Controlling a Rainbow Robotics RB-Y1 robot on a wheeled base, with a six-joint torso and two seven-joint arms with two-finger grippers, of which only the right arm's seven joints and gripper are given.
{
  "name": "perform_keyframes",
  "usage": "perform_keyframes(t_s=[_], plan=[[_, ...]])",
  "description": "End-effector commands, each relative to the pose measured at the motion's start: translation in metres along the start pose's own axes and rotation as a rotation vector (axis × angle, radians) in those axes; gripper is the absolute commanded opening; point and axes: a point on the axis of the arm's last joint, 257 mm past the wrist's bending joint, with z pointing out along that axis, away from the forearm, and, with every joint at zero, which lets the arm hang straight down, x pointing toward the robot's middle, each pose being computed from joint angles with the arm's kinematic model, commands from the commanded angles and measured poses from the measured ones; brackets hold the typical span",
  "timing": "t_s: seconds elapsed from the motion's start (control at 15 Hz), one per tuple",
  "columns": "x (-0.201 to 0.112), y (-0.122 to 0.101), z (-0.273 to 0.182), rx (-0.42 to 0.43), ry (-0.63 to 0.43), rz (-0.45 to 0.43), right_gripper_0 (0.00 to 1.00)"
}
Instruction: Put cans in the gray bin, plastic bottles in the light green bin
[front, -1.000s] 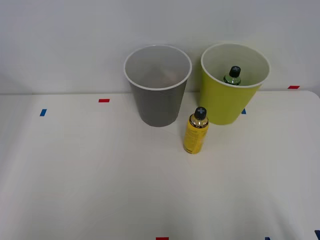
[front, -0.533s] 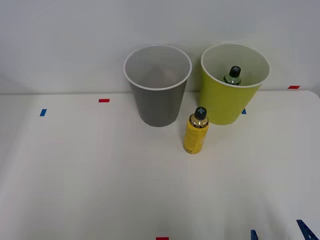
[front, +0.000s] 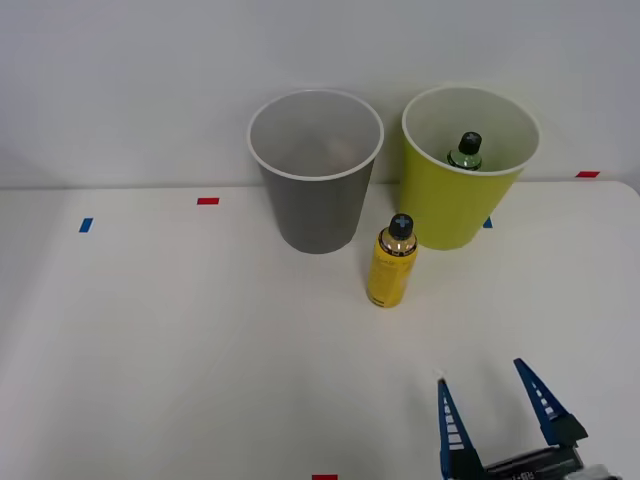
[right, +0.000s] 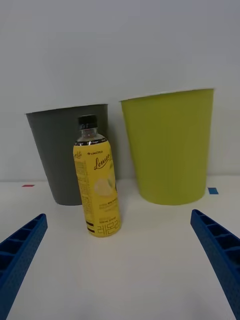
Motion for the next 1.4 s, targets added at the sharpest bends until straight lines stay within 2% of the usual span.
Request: perform_keyframes(t_s=[0.07, 0.67, 1.2, 1.4], plan=[[0.005, 0.009, 0.033, -0.016, -0.001, 0.02, 1.0], [0.023, 0.029, 0.131, -0.035, 0.065, 0.034, 1.0], [0.036, 0.046, 0.182, -0.044, 0.118, -0.029, 1.0], [0.047, 0.045, 0.198, -0.035, 0.103, -0.046, 1.0]])
